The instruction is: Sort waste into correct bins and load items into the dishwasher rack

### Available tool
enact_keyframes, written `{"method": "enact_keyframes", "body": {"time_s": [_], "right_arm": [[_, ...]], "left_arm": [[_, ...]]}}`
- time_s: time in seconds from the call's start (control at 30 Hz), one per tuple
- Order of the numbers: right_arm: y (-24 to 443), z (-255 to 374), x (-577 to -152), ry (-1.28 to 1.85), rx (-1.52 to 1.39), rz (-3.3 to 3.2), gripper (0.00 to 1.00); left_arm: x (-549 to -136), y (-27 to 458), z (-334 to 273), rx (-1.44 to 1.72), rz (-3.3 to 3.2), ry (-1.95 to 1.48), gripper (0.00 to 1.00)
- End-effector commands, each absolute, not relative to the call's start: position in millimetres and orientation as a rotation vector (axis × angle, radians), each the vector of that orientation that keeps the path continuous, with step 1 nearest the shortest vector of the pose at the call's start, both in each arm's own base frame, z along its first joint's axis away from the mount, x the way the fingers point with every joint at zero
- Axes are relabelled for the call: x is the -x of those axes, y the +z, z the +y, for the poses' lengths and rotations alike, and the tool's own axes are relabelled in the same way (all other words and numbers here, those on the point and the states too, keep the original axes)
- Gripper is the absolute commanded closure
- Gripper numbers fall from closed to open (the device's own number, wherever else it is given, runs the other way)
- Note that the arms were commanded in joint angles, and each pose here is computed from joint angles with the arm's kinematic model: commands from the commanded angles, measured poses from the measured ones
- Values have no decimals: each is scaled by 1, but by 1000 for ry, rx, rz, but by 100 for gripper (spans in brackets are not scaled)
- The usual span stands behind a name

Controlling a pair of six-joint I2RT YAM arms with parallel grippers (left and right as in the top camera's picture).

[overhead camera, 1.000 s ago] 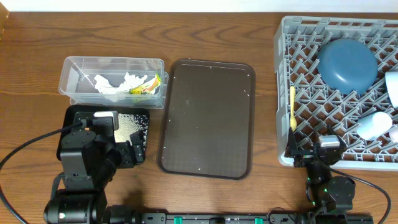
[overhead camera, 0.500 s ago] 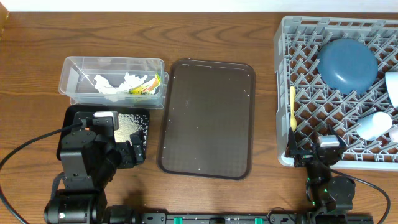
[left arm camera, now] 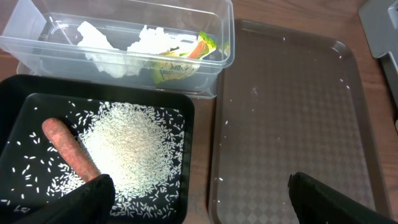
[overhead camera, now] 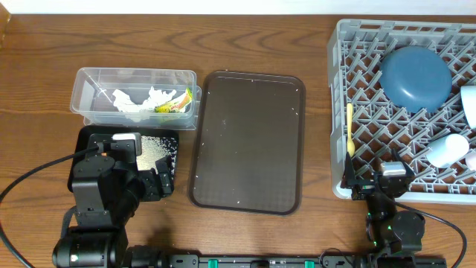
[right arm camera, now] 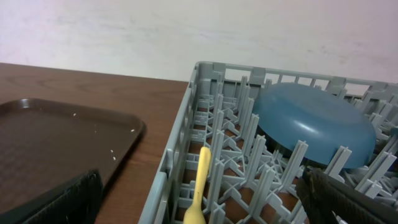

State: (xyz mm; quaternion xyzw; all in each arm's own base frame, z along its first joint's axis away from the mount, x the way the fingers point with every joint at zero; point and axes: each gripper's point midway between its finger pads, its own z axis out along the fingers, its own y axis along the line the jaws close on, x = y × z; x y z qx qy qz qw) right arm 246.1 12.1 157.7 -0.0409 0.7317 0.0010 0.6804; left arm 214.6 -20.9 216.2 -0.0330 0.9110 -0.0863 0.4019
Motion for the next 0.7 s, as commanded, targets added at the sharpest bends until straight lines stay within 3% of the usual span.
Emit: {"method": "enact_keyframes", "body": {"time_s": [0.0, 0.67], "right_arm": [[157, 13, -246, -6, 104, 1641, 1], [157, 13, -246, -6, 103, 1641, 1]], "left_arm": [[-215, 215, -19, 98, 2305, -208, 9], [-206, 209, -15, 94, 2292, -177, 9]]}}
